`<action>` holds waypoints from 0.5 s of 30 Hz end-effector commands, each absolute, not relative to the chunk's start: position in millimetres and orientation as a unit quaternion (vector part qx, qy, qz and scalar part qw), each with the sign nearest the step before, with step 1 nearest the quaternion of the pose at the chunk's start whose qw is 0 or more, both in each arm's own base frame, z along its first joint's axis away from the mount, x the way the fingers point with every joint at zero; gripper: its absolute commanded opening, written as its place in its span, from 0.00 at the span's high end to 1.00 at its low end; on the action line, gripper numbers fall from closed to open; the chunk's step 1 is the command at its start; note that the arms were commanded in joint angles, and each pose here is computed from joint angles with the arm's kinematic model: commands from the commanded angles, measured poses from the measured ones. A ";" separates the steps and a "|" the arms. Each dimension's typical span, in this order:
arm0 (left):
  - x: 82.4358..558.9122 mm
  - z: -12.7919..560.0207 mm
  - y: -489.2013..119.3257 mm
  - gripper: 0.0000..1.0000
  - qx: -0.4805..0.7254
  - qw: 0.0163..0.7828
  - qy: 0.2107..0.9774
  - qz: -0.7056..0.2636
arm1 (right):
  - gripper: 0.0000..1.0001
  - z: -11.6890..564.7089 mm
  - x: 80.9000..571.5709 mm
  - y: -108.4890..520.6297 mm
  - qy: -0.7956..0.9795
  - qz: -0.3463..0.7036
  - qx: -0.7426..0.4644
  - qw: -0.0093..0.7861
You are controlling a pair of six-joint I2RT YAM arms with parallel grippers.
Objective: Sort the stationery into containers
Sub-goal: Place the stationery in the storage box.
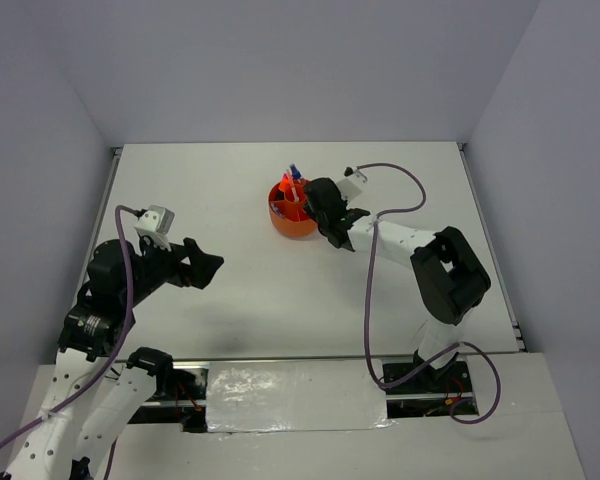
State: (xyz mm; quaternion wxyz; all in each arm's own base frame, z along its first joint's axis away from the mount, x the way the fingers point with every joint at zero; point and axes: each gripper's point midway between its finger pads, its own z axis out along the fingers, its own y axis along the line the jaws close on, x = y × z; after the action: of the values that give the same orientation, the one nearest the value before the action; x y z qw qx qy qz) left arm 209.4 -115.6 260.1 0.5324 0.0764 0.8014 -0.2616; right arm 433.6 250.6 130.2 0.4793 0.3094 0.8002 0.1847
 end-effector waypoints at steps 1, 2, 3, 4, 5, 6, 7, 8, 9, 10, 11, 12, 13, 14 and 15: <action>213.5 266.4 -120.0 0.01 0.086 0.544 0.790 -0.270 | 0.64 151.8 448.8 258.2 0.783 0.208 0.310 0.498; 213.4 265.7 -120.3 0.01 0.087 0.542 0.791 -0.270 | 0.62 151.2 448.1 258.1 0.784 0.207 0.305 0.499; 213.8 265.4 -120.0 0.01 0.086 0.543 0.791 -0.269 | 0.57 153.1 449.1 259.9 0.783 0.212 0.302 0.501; 213.6 265.4 -120.2 0.01 0.087 0.542 0.791 -0.270 | 0.54 153.1 448.3 261.5 0.784 0.215 0.298 0.501; 213.7 264.7 -120.2 0.01 0.087 0.542 0.791 -0.270 | 0.50 150.8 447.4 262.2 0.786 0.217 0.294 0.499; 213.5 265.7 -120.7 0.01 0.088 0.543 0.790 -0.271 | 0.44 152.6 447.3 263.1 0.786 0.220 0.291 0.500; 213.7 265.1 -120.4 0.01 0.088 0.542 0.791 -0.270 | 0.43 151.7 446.8 263.1 0.786 0.220 0.292 0.498; 213.6 265.1 -120.7 0.01 0.088 0.541 0.791 -0.271 | 0.41 152.4 446.4 263.7 0.786 0.221 0.291 0.499; 213.7 265.1 -120.5 0.01 0.088 0.542 0.791 -0.270 | 0.39 153.0 446.7 263.3 0.786 0.222 0.291 0.499; 214.1 264.7 -120.3 0.01 0.087 0.541 0.792 -0.269 | 0.39 152.6 446.0 263.4 0.786 0.222 0.289 0.499; 213.9 264.4 -120.2 0.01 0.087 0.541 0.792 -0.269 | 0.38 154.5 445.8 262.9 0.785 0.223 0.289 0.500; 213.8 265.4 -120.0 0.01 0.086 0.543 0.791 -0.269 | 0.38 154.4 445.7 263.1 0.786 0.223 0.288 0.500; 213.8 265.4 -120.0 0.01 0.086 0.543 0.791 -0.269 | 0.38 154.2 445.3 262.8 0.786 0.223 0.288 0.500; 213.8 265.4 -120.0 0.01 0.086 0.543 0.791 -0.269 | 0.38 156.2 445.4 261.8 0.785 0.223 0.289 0.500; 213.9 264.7 -119.8 0.01 0.086 0.542 0.791 -0.269 | 0.38 157.5 444.5 261.5 0.785 0.222 0.289 0.501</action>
State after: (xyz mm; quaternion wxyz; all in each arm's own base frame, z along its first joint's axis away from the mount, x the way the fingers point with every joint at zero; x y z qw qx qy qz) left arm 210.9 -116.8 254.3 0.5253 0.0766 0.8059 -0.2622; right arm 437.2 261.2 134.3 0.4810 0.2864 0.8025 0.2063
